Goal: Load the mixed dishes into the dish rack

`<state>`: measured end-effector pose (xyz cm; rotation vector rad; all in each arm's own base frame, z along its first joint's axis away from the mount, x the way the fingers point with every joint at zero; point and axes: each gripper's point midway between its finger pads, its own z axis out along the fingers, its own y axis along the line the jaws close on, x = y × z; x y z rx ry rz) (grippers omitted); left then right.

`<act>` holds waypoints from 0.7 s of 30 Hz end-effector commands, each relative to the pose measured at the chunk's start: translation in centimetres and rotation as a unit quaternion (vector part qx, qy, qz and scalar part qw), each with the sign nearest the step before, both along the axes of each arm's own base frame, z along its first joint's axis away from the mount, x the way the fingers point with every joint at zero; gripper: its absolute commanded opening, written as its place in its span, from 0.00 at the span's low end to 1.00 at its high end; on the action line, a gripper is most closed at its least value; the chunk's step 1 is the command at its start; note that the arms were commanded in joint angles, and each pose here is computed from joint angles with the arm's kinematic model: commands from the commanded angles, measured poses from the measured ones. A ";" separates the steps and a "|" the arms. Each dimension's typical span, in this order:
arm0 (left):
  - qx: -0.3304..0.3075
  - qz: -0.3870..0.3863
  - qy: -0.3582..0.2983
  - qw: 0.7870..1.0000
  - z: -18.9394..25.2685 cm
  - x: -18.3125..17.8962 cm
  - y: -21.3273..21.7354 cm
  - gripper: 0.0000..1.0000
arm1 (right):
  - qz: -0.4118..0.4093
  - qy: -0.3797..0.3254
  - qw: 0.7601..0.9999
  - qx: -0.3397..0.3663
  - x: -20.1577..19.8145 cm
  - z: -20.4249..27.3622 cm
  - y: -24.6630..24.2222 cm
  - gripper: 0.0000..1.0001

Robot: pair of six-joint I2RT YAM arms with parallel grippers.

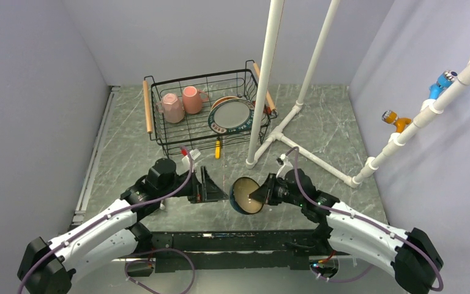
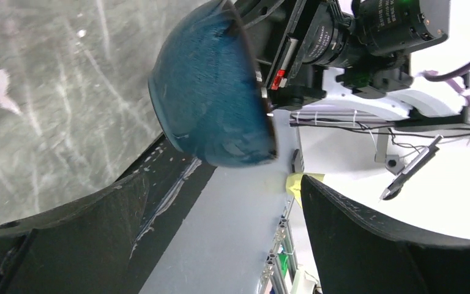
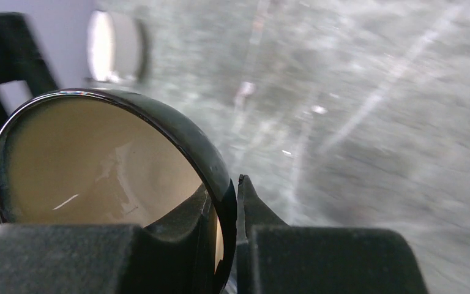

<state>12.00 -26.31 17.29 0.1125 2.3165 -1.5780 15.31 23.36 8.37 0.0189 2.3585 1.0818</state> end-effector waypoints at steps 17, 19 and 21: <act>-0.115 -0.013 -0.092 0.989 10.0 -1.1 -2.8 0.99 | 0.041 -0.147 0.958 0.241 0.5 13.7 3.6 0.00; -0.121 -0.014 -0.096 0.988 10.4 -1.2 -2.8 0.99 | 0.043 -0.150 0.958 0.239 0.6 13.6 3.6 0.00; -0.131 -0.016 -0.101 0.986 10.9 -1.2 -2.9 1.00 | 0.043 -0.152 0.960 0.231 0.7 13.3 3.7 0.00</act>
